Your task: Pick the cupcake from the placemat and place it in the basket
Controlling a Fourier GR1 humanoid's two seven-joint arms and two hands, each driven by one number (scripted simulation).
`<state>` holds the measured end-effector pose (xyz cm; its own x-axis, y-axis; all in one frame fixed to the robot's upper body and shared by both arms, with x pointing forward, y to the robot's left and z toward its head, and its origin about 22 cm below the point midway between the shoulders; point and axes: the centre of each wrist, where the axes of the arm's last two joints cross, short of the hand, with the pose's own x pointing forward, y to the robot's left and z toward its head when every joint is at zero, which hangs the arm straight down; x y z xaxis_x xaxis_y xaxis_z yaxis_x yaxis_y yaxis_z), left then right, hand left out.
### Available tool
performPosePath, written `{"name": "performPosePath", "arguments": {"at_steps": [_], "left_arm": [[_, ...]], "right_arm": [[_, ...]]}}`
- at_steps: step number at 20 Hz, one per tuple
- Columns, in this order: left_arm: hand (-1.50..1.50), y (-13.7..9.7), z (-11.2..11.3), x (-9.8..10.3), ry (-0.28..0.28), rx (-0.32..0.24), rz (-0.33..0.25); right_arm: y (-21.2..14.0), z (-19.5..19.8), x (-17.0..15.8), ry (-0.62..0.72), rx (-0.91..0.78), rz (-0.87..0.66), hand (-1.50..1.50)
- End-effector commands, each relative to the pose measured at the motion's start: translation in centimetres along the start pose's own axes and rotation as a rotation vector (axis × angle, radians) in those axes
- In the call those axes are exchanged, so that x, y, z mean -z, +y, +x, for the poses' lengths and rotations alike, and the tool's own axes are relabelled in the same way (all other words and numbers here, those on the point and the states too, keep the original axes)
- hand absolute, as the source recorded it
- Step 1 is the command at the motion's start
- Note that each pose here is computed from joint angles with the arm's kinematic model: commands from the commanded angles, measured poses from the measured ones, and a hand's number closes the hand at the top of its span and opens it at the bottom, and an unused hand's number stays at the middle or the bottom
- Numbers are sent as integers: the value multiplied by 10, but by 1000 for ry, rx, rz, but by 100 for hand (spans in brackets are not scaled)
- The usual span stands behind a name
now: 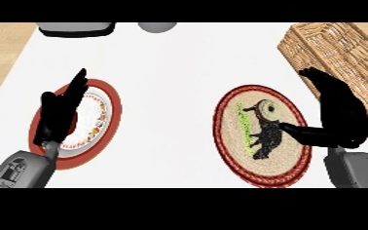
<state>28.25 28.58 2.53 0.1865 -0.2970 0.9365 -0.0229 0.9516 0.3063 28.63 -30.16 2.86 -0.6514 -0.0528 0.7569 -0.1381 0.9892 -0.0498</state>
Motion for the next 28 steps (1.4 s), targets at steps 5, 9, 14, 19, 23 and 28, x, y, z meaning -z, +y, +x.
{"name": "performPosePath", "arguments": {"at_steps": [5, 9, 14, 19, 23, 28], "left_arm": [[0, -2, -3, 1, 32, 20, 13], [0, -1, -1, 6, 18, 14, 8], [0, -5, 5, 11, 26, 16, 13], [0, -1, 15, 21, 15, -4, -23], [0, -15, 0, 9, 21, 2, -11], [0, 2, 7, 12, 14, 20, -13]], "right_arm": [[-101, 65, 12, 286, -637, 250, -150], [-111, 89, 22, 486, -670, 552, -150], [-109, 109, 20, 541, -583, 706, -150], [-116, 101, 28, 566, -578, 694, -150], [-115, 109, 23, 576, -595, 639, -150], [-95, 94, 25, 546, -622, 547, -150]]}}
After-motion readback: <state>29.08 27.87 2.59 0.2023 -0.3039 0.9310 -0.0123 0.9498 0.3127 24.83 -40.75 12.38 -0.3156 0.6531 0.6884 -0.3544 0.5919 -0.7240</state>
